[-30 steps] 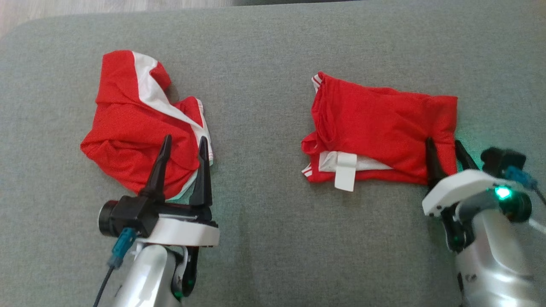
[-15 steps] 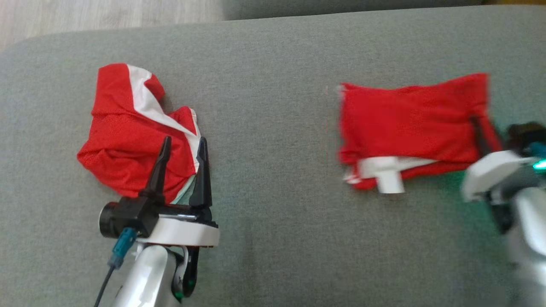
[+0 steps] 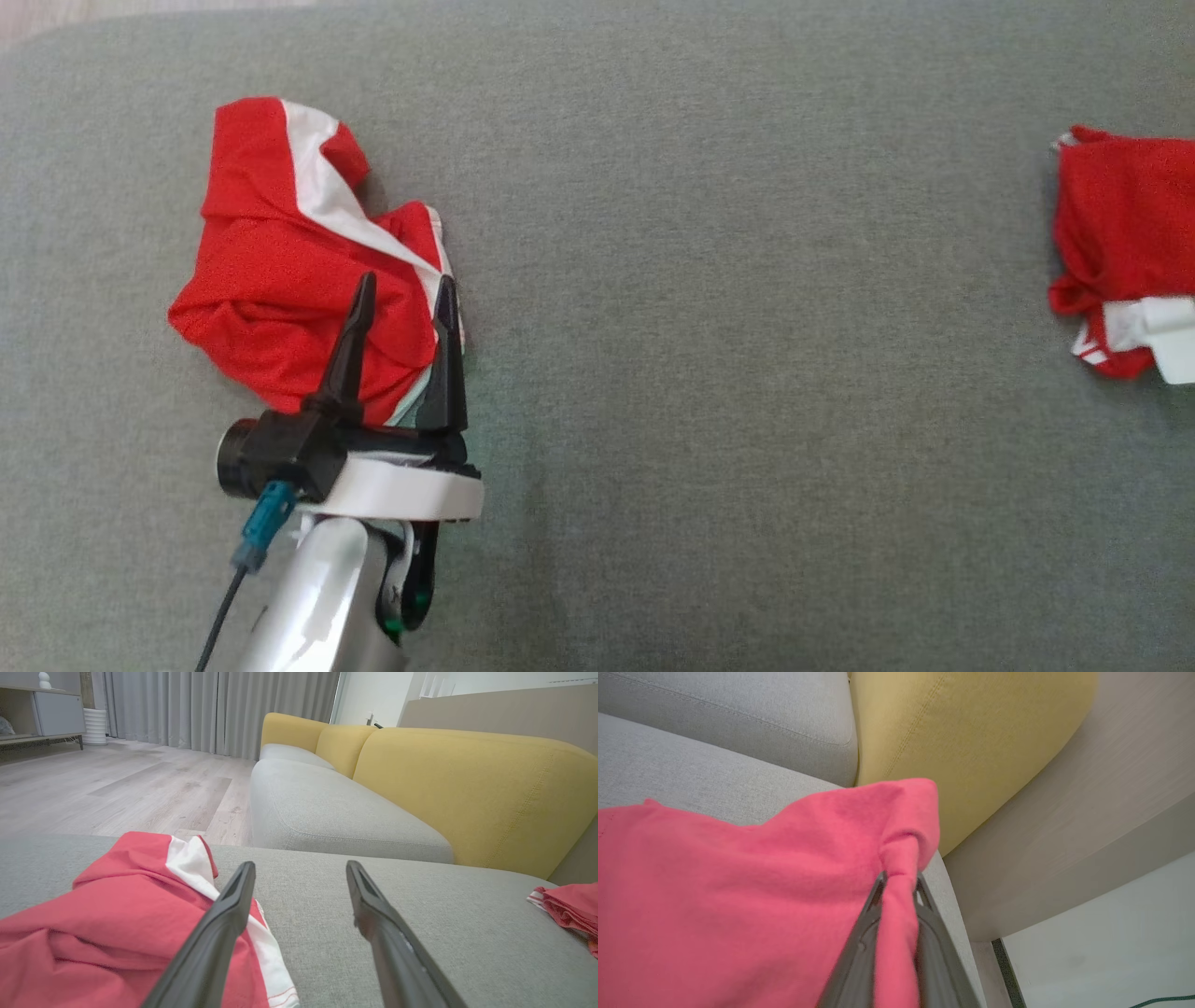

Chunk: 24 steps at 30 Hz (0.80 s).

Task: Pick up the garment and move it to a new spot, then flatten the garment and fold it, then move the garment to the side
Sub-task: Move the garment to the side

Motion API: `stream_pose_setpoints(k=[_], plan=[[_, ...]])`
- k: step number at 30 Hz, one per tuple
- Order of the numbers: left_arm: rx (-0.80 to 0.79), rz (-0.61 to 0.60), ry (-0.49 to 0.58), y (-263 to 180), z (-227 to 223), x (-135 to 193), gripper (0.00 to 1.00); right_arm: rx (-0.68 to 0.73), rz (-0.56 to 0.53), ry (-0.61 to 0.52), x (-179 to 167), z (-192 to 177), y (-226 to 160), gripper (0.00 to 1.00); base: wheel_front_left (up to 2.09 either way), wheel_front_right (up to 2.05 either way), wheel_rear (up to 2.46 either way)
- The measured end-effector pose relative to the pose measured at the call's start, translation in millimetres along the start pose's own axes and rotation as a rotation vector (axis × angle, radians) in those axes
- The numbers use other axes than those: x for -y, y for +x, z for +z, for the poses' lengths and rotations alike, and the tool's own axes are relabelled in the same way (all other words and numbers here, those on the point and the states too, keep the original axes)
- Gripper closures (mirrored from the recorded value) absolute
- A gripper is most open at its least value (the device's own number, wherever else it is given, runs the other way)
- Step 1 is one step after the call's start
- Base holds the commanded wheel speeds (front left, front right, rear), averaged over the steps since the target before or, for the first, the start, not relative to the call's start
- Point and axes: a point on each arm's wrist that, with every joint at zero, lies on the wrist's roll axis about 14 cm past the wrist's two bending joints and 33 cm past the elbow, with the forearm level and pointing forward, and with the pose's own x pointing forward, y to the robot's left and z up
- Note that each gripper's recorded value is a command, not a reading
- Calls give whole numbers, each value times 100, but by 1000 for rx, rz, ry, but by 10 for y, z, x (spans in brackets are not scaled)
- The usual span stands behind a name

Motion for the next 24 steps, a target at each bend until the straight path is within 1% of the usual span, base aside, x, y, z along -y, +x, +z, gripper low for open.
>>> stream_pose_setpoints(k=[9,12,13,14,19,24], plan=[[-16,19,0,21,-66,-81,0,-35,-11,12,-14,-105,112,100,0,0,0],[-21,19,-1,25,-83,-82,0,-42,-27,17,32,-127,112,100,0,0,0],[-21,18,-1,27,-85,-80,0,-37,-31,21,43,-120,109,58,0,0,0],[-20,17,-1,29,-83,-75,0,-33,-34,28,46,-112,104,0,0,0,0],[-6,5,3,26,-21,-27,0,18,-21,66,-58,41,42,0,0,0,0],[31,-8,9,2,127,31,0,133,12,101,-235,405,-84,0,0,0,0]])
